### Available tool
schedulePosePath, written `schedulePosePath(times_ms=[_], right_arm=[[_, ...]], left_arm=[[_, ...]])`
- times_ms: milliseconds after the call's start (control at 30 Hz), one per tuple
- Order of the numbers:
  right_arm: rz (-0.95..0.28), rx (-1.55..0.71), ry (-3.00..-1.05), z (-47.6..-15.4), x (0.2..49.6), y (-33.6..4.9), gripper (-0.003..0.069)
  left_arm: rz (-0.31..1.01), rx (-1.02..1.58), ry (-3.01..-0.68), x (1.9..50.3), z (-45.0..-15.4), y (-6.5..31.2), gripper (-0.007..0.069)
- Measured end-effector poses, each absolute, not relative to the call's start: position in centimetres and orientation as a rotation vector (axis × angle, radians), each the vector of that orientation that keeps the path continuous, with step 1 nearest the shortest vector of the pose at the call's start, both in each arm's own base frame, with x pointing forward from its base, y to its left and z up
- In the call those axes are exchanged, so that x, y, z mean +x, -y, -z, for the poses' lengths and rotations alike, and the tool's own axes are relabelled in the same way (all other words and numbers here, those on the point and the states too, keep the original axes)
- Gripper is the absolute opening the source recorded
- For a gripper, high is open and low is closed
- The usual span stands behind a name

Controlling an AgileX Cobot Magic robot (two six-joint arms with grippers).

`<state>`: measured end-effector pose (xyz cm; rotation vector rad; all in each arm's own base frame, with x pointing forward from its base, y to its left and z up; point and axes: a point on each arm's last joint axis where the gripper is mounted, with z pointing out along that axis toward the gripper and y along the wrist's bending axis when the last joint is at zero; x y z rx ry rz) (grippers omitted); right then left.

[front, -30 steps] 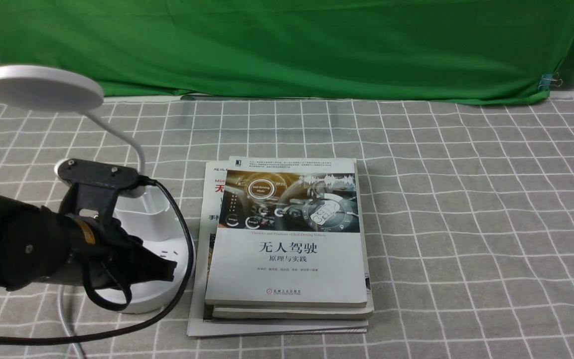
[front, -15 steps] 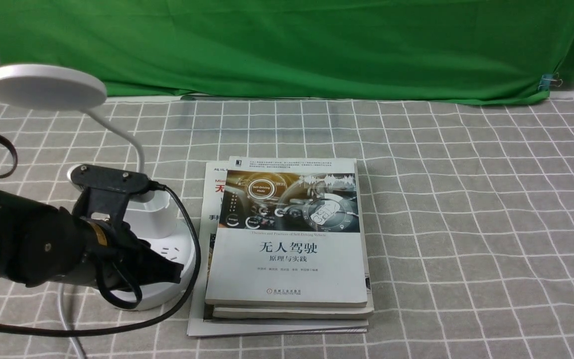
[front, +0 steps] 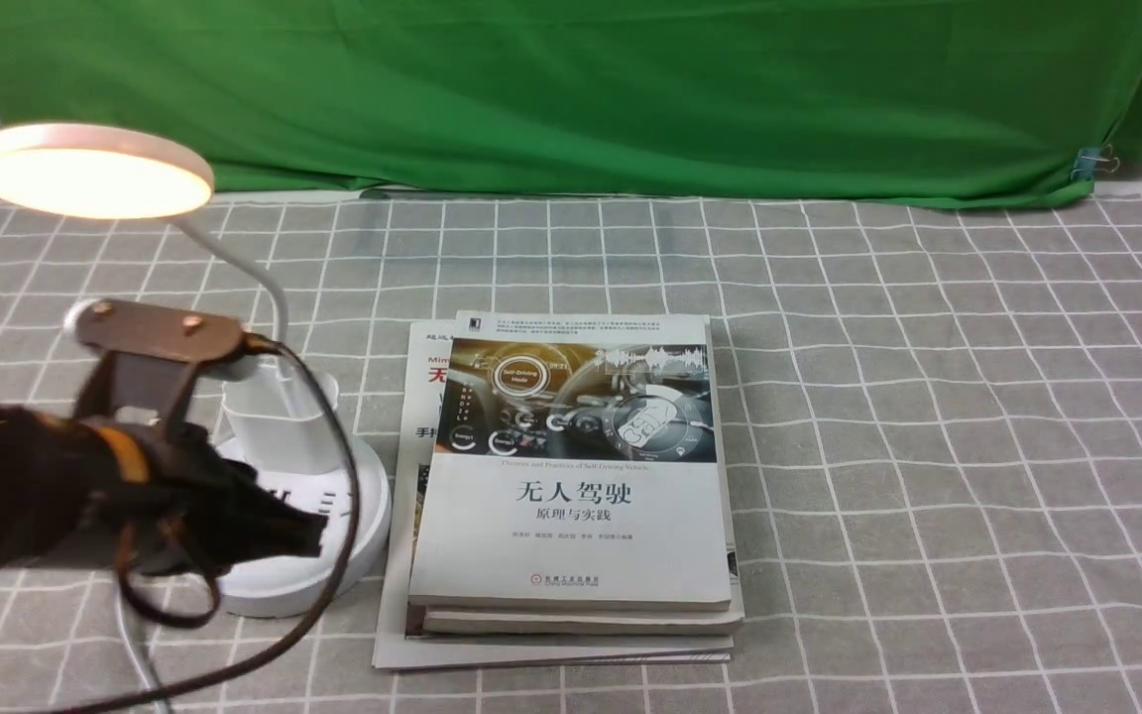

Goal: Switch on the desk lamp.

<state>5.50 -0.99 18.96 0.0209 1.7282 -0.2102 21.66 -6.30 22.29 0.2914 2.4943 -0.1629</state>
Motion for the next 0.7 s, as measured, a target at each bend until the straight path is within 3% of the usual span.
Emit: schedulePosePath(times_ms=[333, 700], right_arm=[[0.21, 0.021, -1.728, -19.0, 5.5, 1.0, 0.0245], [0.21, 0.021, -1.728, -19.0, 5.5, 1.0, 0.0245]], left_arm=[[0.268, 0.215, -2.262, 11.9, -24.1, 3.9, 0.0018], [0.271, 0.213, -1.86, 7.5, -27.6, 2.4, 0.0018]])
